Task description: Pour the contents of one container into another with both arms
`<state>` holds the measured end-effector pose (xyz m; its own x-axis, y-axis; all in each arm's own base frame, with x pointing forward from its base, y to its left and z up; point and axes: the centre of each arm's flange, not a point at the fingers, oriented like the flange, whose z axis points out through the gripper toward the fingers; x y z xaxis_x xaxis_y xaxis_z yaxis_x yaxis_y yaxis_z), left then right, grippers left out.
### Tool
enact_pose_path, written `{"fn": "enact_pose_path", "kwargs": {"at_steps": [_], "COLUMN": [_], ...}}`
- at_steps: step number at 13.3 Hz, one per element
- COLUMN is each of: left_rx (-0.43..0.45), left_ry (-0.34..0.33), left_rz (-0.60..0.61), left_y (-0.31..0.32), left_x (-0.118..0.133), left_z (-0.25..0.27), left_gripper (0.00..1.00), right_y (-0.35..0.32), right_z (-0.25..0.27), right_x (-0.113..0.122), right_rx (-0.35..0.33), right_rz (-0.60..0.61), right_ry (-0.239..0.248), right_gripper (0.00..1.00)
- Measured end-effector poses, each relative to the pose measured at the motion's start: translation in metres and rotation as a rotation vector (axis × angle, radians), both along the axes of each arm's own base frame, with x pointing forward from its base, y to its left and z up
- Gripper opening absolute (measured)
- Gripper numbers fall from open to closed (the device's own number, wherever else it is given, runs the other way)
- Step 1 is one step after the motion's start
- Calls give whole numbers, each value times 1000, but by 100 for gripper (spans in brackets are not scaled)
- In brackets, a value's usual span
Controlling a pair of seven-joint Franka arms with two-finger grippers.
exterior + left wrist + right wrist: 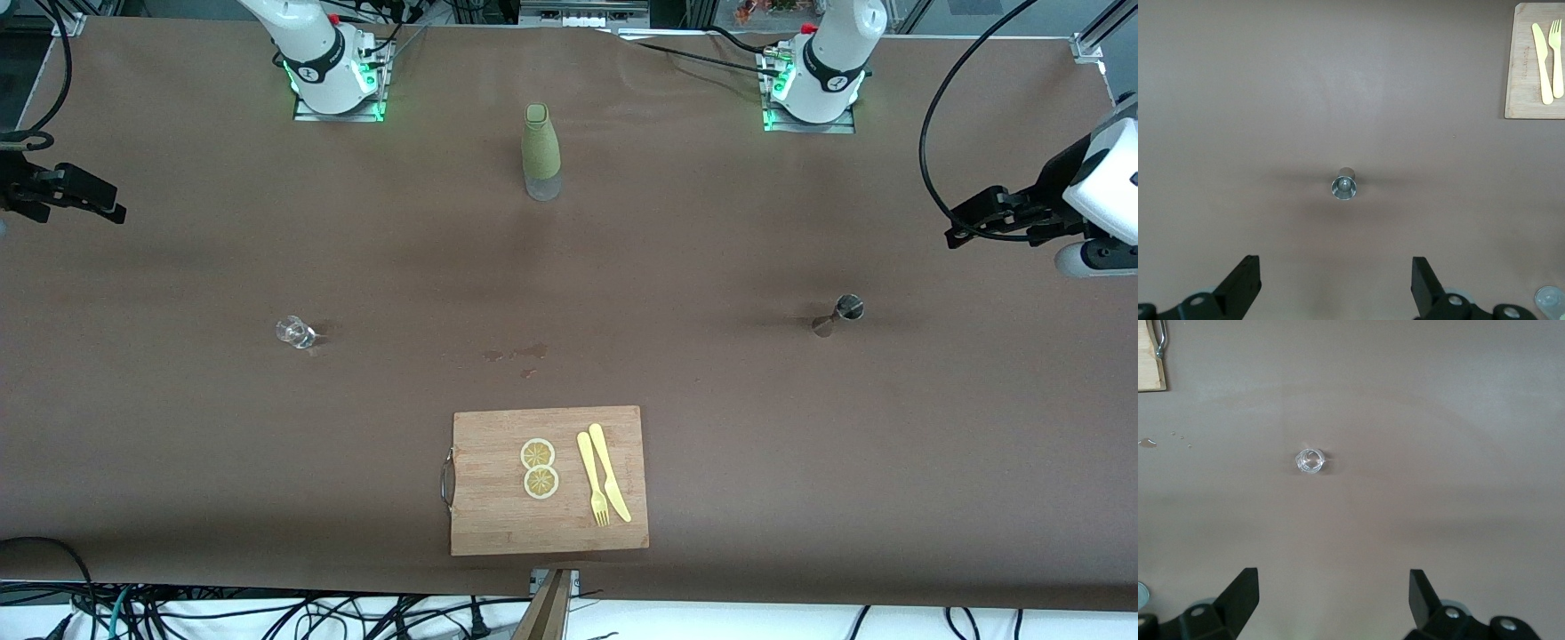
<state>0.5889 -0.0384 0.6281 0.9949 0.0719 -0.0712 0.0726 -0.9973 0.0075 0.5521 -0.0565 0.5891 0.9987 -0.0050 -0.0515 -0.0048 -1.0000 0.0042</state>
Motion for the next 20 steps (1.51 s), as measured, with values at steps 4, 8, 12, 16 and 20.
{"fn": "enact_pose_path", "kwargs": {"at_steps": [4, 8, 12, 16, 20], "left_rx": [0, 0, -7, -57, -139], "left_ry": [-1, -1, 0, 22, 66], "left_rz": [1, 1, 1, -38, -289], "left_y": [1, 1, 0, 18, 77], "left_x": [0, 0, 0, 0, 6], "left_z": [0, 1, 1, -9, -46], "left_gripper": [100, 100, 100, 100, 100], "right_y": [0, 0, 0, -6, -33], "right_z": [0, 0, -12, -36, -53], "right_x": [0, 0, 0, 5, 8], "right_rx": [0, 0, 4, 63, 141], "right_rz": [0, 0, 2, 62, 211], "right_ry": [0, 1, 48, 112, 121], "right_gripper": [100, 100, 100, 100, 100]}}
